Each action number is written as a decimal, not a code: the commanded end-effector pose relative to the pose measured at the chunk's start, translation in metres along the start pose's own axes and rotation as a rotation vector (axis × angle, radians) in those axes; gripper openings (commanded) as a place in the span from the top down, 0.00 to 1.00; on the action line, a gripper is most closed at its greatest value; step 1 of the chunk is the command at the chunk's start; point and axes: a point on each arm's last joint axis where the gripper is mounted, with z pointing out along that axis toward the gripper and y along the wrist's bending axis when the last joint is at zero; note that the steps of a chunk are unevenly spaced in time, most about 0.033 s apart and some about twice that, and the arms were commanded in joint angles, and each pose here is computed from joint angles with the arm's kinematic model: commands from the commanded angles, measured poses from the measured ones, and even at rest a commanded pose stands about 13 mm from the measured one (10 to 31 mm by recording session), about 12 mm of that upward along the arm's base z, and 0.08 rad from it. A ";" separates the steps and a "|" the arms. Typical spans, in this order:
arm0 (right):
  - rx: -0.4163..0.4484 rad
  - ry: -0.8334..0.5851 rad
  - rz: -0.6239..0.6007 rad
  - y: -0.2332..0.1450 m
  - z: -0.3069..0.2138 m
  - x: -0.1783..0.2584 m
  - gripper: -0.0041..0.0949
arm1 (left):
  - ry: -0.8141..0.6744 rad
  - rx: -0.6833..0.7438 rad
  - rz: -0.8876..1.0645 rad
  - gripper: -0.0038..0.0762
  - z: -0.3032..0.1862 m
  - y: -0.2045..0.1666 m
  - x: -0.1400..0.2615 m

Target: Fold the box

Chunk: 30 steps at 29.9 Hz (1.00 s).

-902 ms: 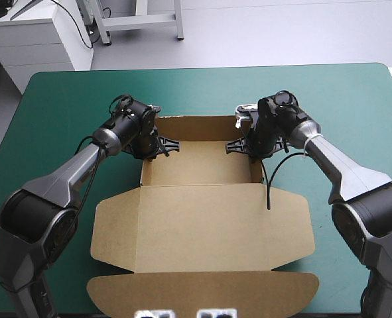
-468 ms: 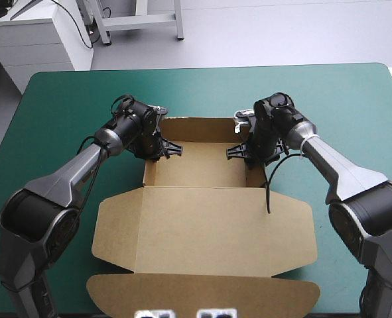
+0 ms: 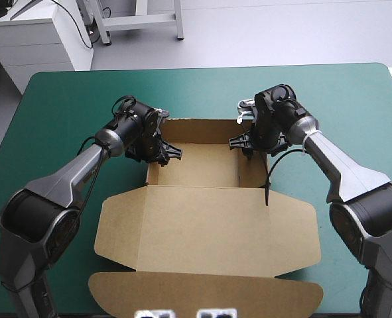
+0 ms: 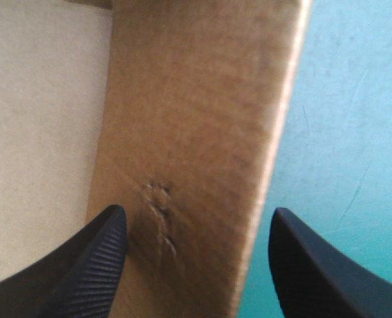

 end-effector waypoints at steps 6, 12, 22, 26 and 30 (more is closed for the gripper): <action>-0.016 -0.173 -0.003 -0.010 -0.075 0.005 0.37 | -0.220 0.047 -0.009 0.36 -0.085 0.002 -0.009; -0.043 -0.264 0.001 -0.015 -0.115 0.018 0.37 | -0.278 0.017 0.056 0.36 -0.139 0.009 -0.010; -0.047 -0.355 0.033 -0.024 -0.151 0.033 0.37 | -0.621 0.035 0.076 0.59 -0.264 0.030 0.033; -0.045 -0.338 0.044 -0.022 -0.144 0.030 0.37 | -0.740 0.045 0.103 0.95 -0.308 0.040 0.070; -0.049 -0.294 0.060 -0.018 -0.127 0.023 0.37 | -0.799 0.051 0.108 0.96 -0.330 0.048 0.101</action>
